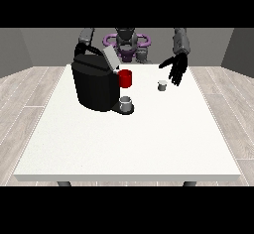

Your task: Insert the coffee pod into the coffee machine and close the lid

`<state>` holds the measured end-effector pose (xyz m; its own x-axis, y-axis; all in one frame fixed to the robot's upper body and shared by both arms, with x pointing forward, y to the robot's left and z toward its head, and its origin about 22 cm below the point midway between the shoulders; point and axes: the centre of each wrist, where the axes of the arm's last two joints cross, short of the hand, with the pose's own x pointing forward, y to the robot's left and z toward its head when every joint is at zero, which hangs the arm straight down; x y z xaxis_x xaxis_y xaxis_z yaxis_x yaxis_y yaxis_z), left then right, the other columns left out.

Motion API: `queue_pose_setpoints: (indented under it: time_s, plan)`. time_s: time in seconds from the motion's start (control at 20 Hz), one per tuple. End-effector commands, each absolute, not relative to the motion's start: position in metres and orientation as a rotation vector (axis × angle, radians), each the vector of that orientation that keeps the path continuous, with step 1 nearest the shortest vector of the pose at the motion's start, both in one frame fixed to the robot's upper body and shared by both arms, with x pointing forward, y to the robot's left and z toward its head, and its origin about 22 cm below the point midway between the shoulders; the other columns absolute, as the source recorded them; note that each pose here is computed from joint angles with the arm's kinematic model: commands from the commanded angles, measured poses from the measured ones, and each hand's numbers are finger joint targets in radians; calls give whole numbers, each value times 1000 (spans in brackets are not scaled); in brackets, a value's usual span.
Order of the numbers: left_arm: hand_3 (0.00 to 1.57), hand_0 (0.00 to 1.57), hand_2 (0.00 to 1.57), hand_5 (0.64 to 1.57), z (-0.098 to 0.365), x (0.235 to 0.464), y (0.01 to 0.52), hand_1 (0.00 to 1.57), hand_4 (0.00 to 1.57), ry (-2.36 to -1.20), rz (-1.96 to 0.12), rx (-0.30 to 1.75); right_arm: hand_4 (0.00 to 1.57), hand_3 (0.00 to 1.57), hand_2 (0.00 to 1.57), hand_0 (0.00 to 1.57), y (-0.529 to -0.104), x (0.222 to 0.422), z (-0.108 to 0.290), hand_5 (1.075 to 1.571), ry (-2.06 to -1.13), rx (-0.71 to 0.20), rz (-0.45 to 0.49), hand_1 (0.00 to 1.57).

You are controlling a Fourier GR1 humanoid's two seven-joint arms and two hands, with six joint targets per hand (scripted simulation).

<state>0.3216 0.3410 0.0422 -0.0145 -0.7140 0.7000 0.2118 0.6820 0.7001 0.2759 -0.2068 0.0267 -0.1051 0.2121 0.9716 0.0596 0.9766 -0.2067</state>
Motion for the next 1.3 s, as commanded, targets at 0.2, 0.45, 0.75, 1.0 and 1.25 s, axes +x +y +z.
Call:
queue_pose_setpoints:
  time_s: [0.2, 0.45, 0.75, 1.0, 1.25]
  plan:
    - [0, 0, 291, 1571, 33, 349, 331, 0, 0, -1324, -868, 509, 0, 0, 0, 0, -197, 285, 12, 1571, -1635, -157, 108, 0]
    - [665, 946, 967, 1571, 19, 353, 314, 946, 0, -1389, -909, 594, 0, 0, 0, 0, -202, 296, 14, 1571, -1593, -175, 119, 0]
    - [908, 1038, 1105, 1571, 16, 363, 289, 1038, 462, -1425, -1049, 726, 0, 0, 0, 0, -198, 313, 24, 1571, -1621, -199, 139, 0]
    - [857, 826, 998, 1571, 11, 364, 298, 826, 340, -1285, -1190, 743, 0, 0, 0, 0, -200, 309, 11, 1571, -1623, -144, 139, 0]
    - [809, 748, 941, 1571, 1, 361, 311, 748, 373, -1143, -1263, 745, 0, 0, 0, 0, -195, 291, -14, 1571, -1554, -150, 139, 0]
